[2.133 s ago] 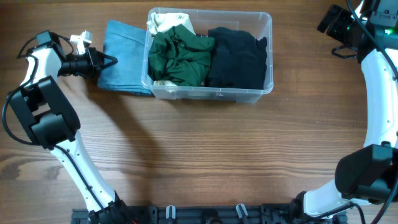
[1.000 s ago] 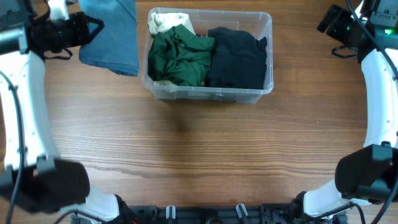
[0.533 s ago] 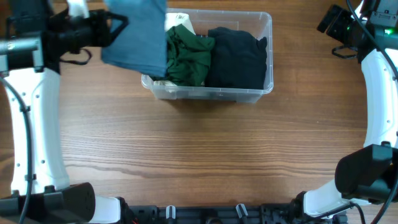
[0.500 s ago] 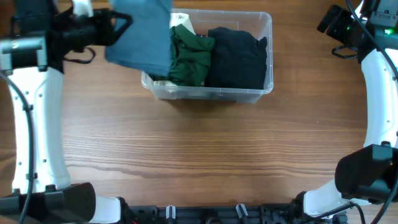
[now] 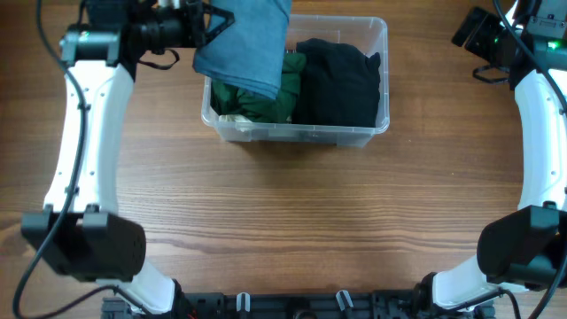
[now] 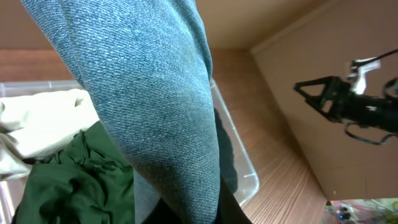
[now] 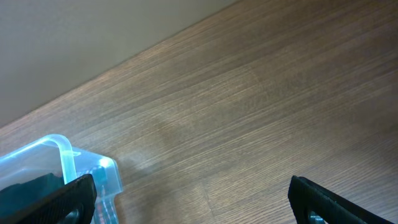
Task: Pack container
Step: 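Lift the light-blue garment and carry it right over the bin, then lower the light-blue garment into the bin's left side and release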
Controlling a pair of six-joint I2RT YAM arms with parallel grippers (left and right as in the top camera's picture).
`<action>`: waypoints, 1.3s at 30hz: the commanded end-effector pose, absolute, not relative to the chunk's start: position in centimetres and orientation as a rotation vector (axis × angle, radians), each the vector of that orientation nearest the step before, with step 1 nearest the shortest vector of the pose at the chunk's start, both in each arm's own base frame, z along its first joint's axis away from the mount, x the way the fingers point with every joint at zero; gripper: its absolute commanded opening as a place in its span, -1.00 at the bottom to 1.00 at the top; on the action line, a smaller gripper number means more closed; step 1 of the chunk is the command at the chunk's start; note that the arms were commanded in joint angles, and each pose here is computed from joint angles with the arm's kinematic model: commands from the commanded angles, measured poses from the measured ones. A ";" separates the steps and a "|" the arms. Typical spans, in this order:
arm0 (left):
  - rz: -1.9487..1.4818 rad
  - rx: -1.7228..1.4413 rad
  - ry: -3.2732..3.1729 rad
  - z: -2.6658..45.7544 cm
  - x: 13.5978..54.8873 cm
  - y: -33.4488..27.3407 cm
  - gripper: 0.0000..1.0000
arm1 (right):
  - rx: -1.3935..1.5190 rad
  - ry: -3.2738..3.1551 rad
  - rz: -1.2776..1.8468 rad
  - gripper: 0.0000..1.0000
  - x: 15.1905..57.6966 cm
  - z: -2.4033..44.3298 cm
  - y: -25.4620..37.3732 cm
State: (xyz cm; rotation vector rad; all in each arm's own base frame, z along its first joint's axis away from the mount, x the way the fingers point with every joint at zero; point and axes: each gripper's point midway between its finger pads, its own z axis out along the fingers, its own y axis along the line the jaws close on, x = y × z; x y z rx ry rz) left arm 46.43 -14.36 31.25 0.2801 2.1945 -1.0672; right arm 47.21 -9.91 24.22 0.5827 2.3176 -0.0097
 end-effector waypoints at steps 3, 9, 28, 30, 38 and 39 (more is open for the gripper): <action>-1.197 0.313 2.180 30.1 47.3 -16.1 -0.92 | 0.590 2.337 -0.001 0.99 47.3 23.3 -9.7; -1.229 0.285 2.236 26.8 48.5 -16.4 -0.92 | 0.590 2.337 -0.001 0.99 47.3 23.3 -9.7; -1.274 0.200 2.440 17.9 49.5 -18.0 -0.92 | 0.591 2.337 -0.001 0.99 47.3 23.3 -9.7; -1.267 0.185 2.462 17.1 49.5 -17.8 -0.92 | 0.590 2.337 -0.001 0.99 47.3 23.3 -9.7; -1.129 0.105 2.555 15.0 49.7 -16.3 -0.77 | 0.591 2.337 -0.001 0.99 47.3 23.3 -9.7; -1.099 0.090 2.571 14.7 49.7 -15.9 -0.67 | 0.591 2.337 -0.001 0.99 47.3 23.3 -9.7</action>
